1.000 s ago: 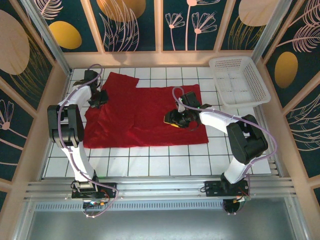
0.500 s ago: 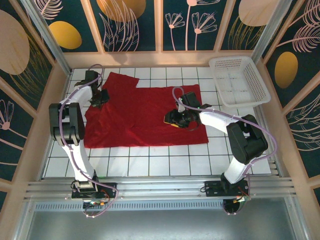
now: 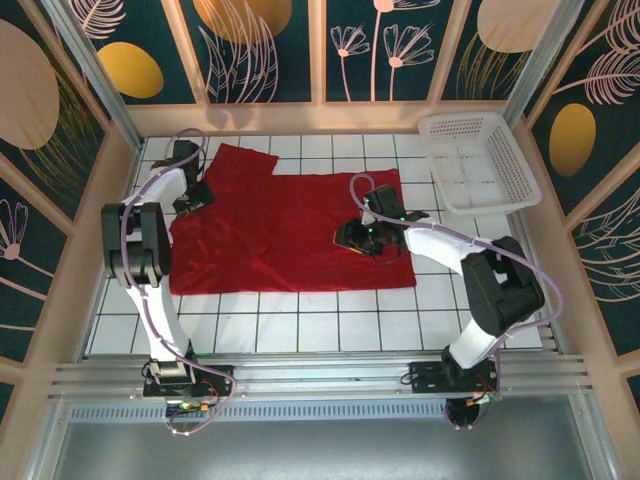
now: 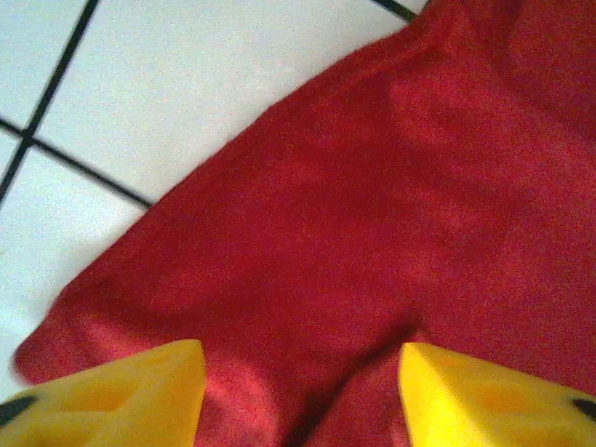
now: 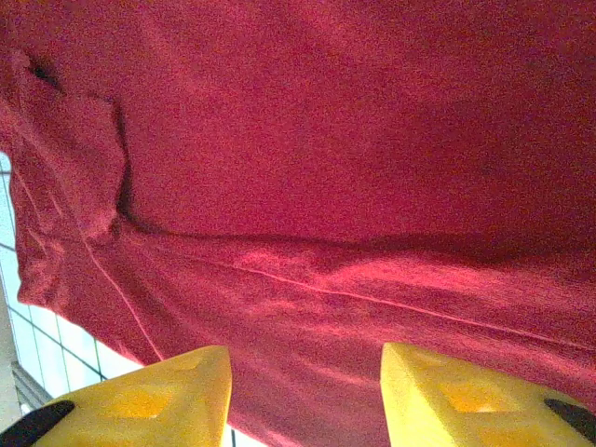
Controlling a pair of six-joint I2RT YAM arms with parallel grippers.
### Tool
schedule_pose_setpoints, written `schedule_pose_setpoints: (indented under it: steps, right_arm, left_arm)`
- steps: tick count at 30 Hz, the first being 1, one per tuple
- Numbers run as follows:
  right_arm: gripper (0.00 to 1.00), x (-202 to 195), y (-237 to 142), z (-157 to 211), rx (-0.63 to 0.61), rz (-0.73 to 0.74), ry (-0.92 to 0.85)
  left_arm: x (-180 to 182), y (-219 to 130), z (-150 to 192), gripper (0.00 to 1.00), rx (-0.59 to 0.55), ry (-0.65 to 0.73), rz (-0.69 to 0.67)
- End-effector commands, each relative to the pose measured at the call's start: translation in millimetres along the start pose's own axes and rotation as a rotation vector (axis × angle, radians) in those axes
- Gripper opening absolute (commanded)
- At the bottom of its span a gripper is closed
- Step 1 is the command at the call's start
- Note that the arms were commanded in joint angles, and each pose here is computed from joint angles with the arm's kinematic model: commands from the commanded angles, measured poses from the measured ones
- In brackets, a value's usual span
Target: Fold and stack the t-shirts
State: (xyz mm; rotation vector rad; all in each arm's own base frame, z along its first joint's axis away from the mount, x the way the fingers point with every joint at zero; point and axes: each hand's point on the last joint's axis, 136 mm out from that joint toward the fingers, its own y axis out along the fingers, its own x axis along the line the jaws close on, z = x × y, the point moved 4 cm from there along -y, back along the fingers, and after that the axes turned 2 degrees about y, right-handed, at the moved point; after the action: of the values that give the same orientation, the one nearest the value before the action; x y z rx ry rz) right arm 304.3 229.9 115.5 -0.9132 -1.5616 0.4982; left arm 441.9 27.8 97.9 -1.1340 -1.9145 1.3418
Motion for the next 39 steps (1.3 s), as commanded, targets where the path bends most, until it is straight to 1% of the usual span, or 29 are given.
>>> schedule_pose_setpoints:
  steps: [1,2,4,6,8,11,14,15,20,23,24,26,27,28,29,31,34,36,39]
  right_arm:
    - [0.45,-20.2,-10.7,-5.6,-0.065,0.062,0.049]
    - [0.44,-28.0,-10.4,-4.3,-0.062,0.087,0.063]
    - [0.42,-42.9,-11.1,-1.7,-0.059,0.134,0.083]
    - [0.41,-56.3,-14.7,-0.2,-0.071,0.172,0.101]
    - [0.40,-70.8,-17.7,1.0,-0.075,0.208,0.125]
    - [0.40,-91.1,-19.0,6.9,-0.061,0.272,0.148]
    - [0.39,-107.0,-14.1,20.6,-0.012,0.325,0.166]
    - [0.39,-111.2,-12.1,27.2,0.010,0.339,0.176]
    - [0.39,-119.4,-8.7,64.3,0.110,0.384,0.195]
    - [0.39,-111.8,-10.7,84.3,0.172,0.391,0.178]
    - [0.39,-106.5,-11.8,88.3,0.180,0.382,0.165]
    - [0.40,-95.2,-14.9,87.7,0.168,0.350,0.142]
    - [0.40,-89.6,-17.5,84.1,0.150,0.334,0.128]
    - [0.41,-84.5,-19.7,78.6,0.128,0.318,0.115]
    - [0.42,-77.0,-22.3,71.1,0.098,0.293,0.094]
    - [0.43,-58.4,-26.5,54.9,0.045,0.224,0.052]
    - [0.47,-27.8,-30.5,32.0,-0.006,0.123,-0.020]
    - [0.48,-14.8,-30.9,18.3,-0.022,0.087,-0.045]
    - [0.49,-4.0,-29.7,1.3,-0.035,0.039,-0.048]
  left_arm:
    - [0.2,-34.7,25.3,0.49,0.013,-0.111,0.074]
    - [-2.4,-34.6,35.9,0.47,0.040,-0.134,0.110]
    - [-3.7,-28.7,61.3,0.40,0.098,-0.188,0.165]
    - [-5.4,-20.6,76.4,0.36,0.132,-0.227,0.202]
    - [-5.7,-9.6,86.8,0.35,0.168,-0.246,0.207]
    - [1.3,7.8,98.9,0.32,0.208,-0.263,0.156]
    - [15.1,19.3,114.1,0.24,0.235,-0.304,0.078]
    - [20.7,21.0,119.1,0.23,0.238,-0.322,0.055]
    - [52.2,21.4,143.1,0.22,0.249,-0.386,-0.027]
    - [72.9,17.6,146.8,0.22,0.239,-0.404,-0.070]
    - [76.0,15.6,144.1,0.24,0.227,-0.398,-0.072]
    - [73.1,9.7,130.6,0.31,0.193,-0.352,-0.069]
    - [65.9,-5.0,114.0,0.35,0.134,-0.330,-0.030]
    - [59.4,-13.0,104.7,0.38,0.100,-0.298,-0.015]
    - [46.0,-25.3,89.7,0.39,0.052,-0.248,0.016]
    - [15.4,-41.4,76.7,0.37,0.011,-0.127,0.074]
    - [-31.1,-56.0,81.9,0.34,0.015,0.052,0.131]
    - [-52.3,-49.0,98.0,0.31,0.046,0.165,0.098]
    - [-72.4,-42.9,118.5,0.31,0.079,0.274,0.078]
